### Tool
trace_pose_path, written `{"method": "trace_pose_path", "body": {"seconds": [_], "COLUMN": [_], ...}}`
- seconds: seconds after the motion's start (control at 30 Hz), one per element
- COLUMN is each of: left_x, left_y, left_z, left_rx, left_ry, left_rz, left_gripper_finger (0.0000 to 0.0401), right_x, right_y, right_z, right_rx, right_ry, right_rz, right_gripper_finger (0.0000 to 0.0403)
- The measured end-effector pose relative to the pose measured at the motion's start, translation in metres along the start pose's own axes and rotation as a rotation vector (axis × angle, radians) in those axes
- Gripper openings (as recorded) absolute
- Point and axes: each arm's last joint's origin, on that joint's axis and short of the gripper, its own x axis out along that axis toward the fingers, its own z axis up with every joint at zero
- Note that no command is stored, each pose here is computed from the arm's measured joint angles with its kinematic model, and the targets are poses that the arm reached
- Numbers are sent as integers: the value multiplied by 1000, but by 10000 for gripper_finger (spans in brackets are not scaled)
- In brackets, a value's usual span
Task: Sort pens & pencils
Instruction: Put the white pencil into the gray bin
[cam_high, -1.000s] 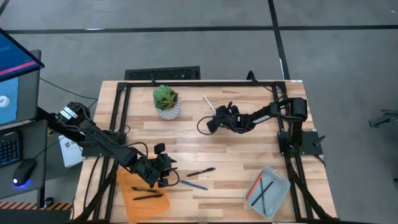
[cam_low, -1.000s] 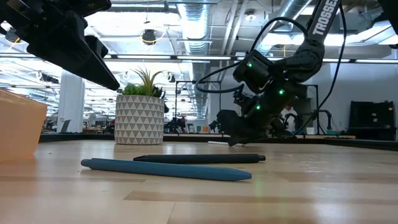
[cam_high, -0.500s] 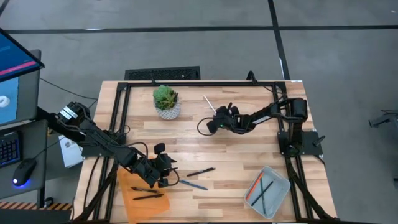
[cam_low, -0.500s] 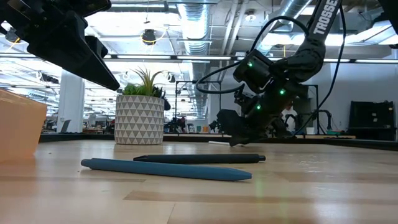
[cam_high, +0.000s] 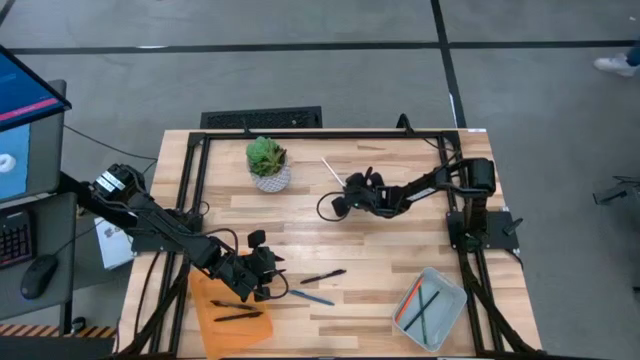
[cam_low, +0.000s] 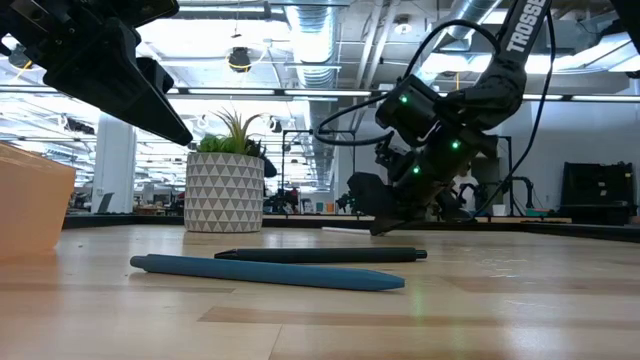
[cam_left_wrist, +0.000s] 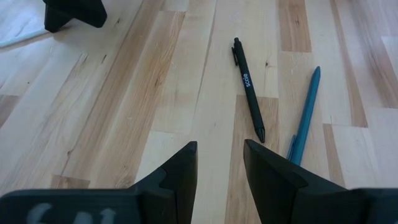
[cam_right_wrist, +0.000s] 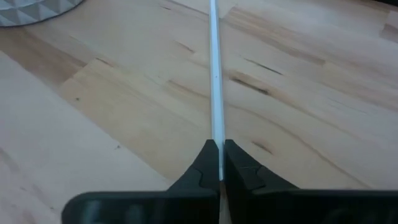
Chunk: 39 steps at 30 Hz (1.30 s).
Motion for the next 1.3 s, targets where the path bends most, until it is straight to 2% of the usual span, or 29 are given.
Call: {"method": "trace_pose_path", "body": {"seconds": [0.37, 0.63, 0.93, 1.07, 1.3], "left_x": [0, 0, 0, 0, 0], "left_y": [-1, 0, 0, -1, -1], "left_z": [-1, -1, -1, 0, 0], "left_rx": [0, 4, 2, 1, 3], "left_ry": [16, 23, 21, 16, 12], "left_rz": [-25, -25, -25, -28, -22], "left_gripper_finger": [123, 123, 123, 123, 123], "right_x": [-4, -37, -72, -68, -55], "right_y": [1, 9, 4, 8, 16], "right_z": [2, 17, 31, 27, 18], "right_rx": [0, -33, -48, -40, -37], "right_ry": [4, -16, -7, 53, 57], "right_rz": [24, 113, 111, 191, 227], "right_gripper_finger": [23, 6, 7, 45, 129]}}
